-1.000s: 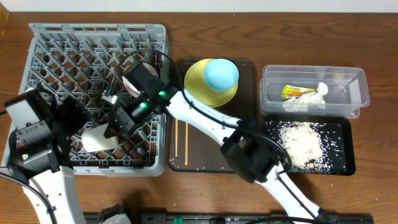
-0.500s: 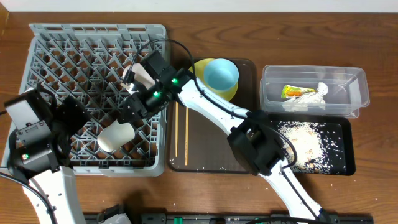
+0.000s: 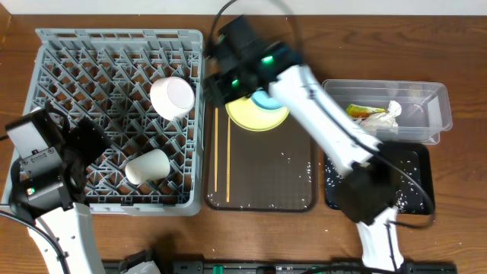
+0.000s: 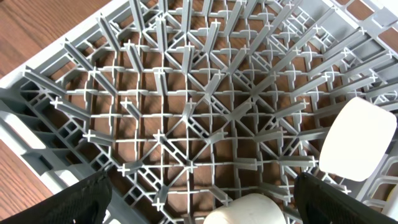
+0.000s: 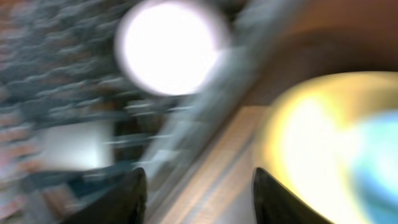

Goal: Sort waste into correct bins and load items into the dishwasher

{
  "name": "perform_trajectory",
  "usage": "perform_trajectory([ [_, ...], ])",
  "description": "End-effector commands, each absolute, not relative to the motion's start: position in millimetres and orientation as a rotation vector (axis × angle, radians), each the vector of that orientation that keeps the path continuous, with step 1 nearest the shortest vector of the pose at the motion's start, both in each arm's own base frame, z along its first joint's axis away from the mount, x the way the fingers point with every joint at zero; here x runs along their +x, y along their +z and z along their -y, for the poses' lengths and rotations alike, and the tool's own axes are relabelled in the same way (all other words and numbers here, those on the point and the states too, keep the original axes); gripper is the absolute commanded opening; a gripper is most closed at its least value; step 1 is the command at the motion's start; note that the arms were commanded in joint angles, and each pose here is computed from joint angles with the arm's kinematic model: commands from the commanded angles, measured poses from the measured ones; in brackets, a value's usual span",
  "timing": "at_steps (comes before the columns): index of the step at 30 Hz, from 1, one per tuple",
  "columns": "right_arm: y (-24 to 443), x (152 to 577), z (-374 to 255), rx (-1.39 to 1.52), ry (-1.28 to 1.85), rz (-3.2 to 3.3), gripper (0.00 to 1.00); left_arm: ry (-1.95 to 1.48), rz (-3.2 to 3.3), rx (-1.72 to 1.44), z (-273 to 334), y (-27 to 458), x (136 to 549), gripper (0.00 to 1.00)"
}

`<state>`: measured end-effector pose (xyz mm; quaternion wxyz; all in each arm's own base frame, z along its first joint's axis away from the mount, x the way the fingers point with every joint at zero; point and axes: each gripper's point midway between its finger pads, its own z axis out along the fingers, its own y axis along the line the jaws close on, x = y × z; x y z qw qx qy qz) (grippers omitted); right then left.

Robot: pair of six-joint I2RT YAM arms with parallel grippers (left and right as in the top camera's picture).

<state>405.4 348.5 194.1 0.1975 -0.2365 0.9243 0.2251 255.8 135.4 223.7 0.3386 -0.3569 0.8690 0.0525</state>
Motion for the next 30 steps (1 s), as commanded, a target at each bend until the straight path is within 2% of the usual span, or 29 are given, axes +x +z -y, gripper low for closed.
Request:
perform_trajectory([
  [1,188.2,445.5,-276.8,-0.561,0.077,-2.554,0.56,0.149,-2.244,-0.937,-139.0,230.0,256.1,0.94],
  [14,76.9,428.6,-268.6,-0.643,0.007,-2.847,0.55,0.149,-2.244,-0.937,-139.0,230.0,256.1,0.94],
  [18,50.0,426.5,-267.1,-0.656,-0.022,-2.897,0.50,0.149,-2.244,-0.937,-139.0,230.0,256.1,0.94],
  [21,44.7,426.2,-266.8,-0.659,-0.027,-2.906,0.27,0.149,-2.244,-0.937,-139.0,230.0,256.1,0.95],
  [23,46.3,426.9,-267.4,-0.658,-0.023,-2.901,0.17,0.149,-2.244,-0.937,-139.0,230.0,256.1,0.94],
  [26,63.0,428.9,-269.5,-0.649,0.001,-2.870,0.07,0.149,-2.245,-0.937,-139.0,229.9,256.1,0.95],
  [27,72.9,430.5,-270.6,-0.644,0.012,-2.850,0.01,0.149,-2.244,-0.937,-139.0,230.0,256.1,0.94],
  [30,110.9,433.8,-275.9,-0.626,0.077,-2.773,0.01,0.149,-2.244,-0.937,-139.0,230.0,256.1,0.94],
])
